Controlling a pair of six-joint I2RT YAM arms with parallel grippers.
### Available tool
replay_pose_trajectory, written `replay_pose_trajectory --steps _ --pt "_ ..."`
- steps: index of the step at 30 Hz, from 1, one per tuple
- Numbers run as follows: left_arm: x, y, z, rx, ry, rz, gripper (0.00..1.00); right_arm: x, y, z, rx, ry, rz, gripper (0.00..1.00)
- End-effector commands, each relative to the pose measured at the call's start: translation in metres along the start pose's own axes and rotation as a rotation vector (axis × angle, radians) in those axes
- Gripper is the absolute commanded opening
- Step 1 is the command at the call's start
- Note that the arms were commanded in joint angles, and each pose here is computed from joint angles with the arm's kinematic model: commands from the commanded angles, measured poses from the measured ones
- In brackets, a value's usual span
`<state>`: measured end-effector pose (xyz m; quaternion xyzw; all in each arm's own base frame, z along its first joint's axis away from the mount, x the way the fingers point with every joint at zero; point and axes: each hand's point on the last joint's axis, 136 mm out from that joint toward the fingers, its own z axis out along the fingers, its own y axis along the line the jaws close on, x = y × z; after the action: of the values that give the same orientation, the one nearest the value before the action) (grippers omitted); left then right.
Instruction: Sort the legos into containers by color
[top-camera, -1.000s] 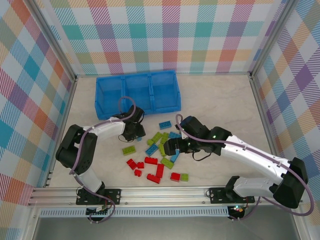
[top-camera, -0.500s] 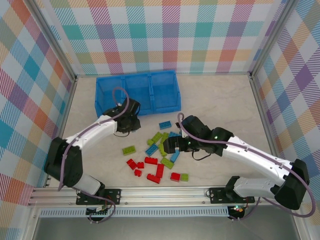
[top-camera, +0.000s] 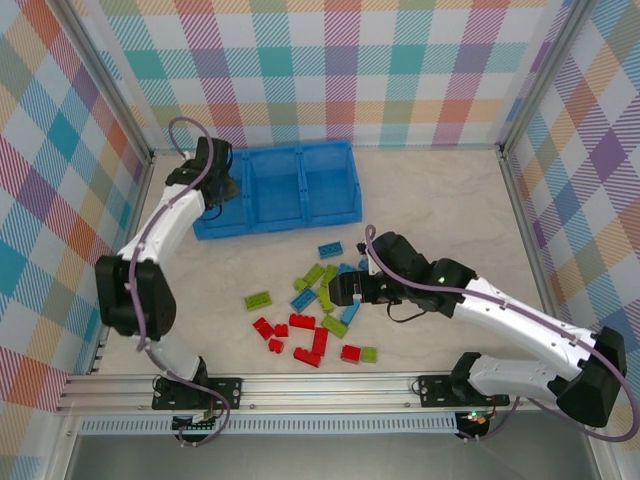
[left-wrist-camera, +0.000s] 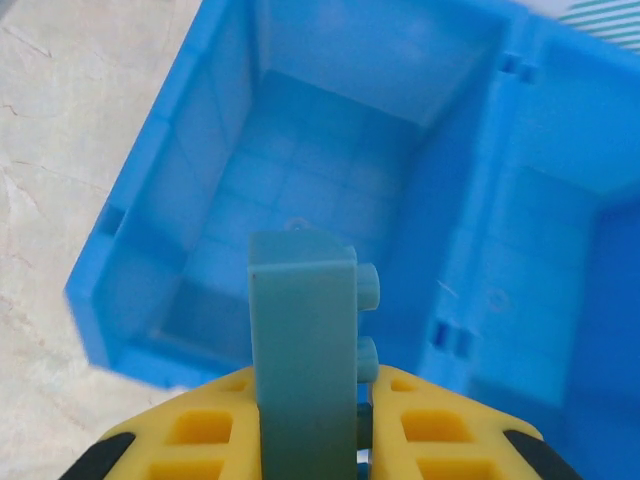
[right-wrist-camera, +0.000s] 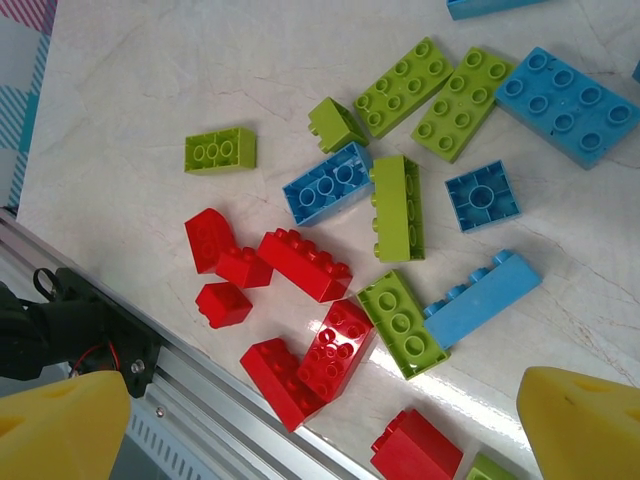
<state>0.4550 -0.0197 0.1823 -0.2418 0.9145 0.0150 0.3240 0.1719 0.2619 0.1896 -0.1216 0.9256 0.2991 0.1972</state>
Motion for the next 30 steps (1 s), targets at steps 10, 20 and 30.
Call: replay_pose_trajectory --steps 10,20,30 --pt "-0.008 -0.003 0.063 0.002 0.109 -0.018 0.40 0.010 -0.004 -0.008 0.004 0.009 0.027 1.00" --pt "-0.003 -0.013 -0.042 0.244 0.055 -0.087 0.49 -0.008 -0.003 0.007 0.050 -0.018 -0.006 1.00" --pt "0.077 -0.007 -0.212 0.573 -0.095 0.386 0.58 -0.041 0.011 0.080 0.165 0.068 -0.218 0.96"
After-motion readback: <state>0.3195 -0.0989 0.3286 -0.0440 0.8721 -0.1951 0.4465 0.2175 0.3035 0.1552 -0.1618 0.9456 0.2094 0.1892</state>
